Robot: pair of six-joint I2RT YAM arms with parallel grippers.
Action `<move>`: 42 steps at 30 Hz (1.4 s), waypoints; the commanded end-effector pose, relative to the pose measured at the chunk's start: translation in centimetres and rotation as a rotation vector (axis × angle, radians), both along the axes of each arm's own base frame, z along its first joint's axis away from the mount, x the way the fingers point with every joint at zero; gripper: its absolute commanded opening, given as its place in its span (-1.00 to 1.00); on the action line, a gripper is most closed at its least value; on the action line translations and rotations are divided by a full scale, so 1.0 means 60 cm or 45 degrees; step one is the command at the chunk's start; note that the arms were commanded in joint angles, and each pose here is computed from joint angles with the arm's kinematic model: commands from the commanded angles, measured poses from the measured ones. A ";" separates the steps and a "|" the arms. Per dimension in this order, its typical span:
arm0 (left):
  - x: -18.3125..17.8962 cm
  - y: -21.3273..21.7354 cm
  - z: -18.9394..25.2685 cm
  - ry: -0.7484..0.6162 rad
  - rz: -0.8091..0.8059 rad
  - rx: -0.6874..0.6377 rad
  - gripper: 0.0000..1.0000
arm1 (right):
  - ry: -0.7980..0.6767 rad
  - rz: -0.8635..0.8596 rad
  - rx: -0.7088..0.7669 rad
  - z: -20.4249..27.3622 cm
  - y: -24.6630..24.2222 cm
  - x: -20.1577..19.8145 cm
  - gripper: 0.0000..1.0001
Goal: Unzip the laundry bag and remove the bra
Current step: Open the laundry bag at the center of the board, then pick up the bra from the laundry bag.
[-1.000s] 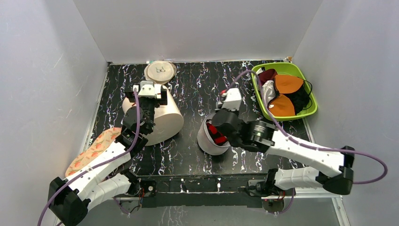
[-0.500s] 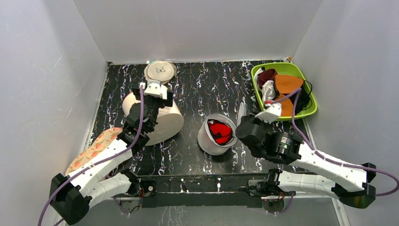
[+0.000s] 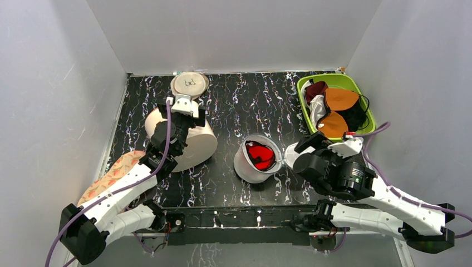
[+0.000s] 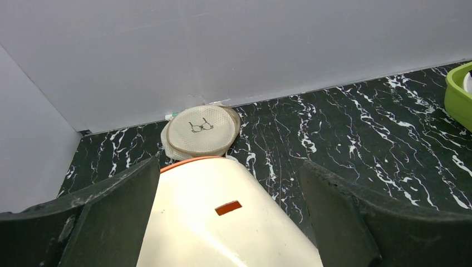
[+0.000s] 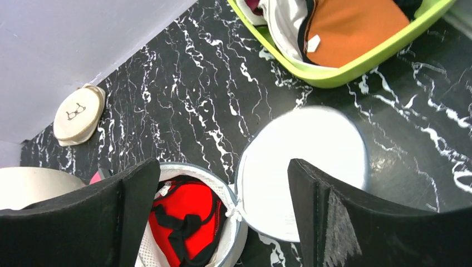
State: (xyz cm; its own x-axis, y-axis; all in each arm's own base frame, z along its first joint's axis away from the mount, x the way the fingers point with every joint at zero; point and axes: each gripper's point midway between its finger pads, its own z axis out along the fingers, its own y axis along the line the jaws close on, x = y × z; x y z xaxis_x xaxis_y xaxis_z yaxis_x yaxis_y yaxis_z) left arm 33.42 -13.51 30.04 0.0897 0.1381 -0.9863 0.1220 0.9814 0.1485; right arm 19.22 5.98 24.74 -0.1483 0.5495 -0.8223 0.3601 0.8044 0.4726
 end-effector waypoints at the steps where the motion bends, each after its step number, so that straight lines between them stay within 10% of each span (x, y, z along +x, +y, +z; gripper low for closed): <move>1: 0.002 -0.003 0.041 -0.058 -0.017 -0.057 0.93 | -0.123 0.066 -0.122 0.077 0.010 0.019 0.71; 13: -0.023 -0.131 0.020 0.036 -0.541 -0.051 0.97 | -0.202 0.766 -0.312 0.082 0.186 0.027 0.88; 25: -0.093 -0.286 -0.122 0.407 -1.242 0.164 0.87 | 0.056 1.073 -0.317 -0.080 0.295 0.010 0.25; 34: -0.102 -0.304 -0.176 0.531 -1.317 0.189 0.45 | 0.142 1.247 -0.119 -0.139 0.346 -0.028 -0.48; 42: -0.091 -0.312 -0.237 0.758 -1.302 0.234 0.23 | 0.220 1.436 -0.045 -0.184 0.391 -0.062 -0.53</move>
State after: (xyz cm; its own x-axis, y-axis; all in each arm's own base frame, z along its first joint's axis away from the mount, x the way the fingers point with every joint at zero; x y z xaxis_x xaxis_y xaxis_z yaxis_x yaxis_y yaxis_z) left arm 28.22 -31.57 16.06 -0.1953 0.3763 -0.9057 0.9179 0.3954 -0.0336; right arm 16.16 26.90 12.92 -0.6345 -0.0202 -0.7727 -0.4766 0.7972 0.3705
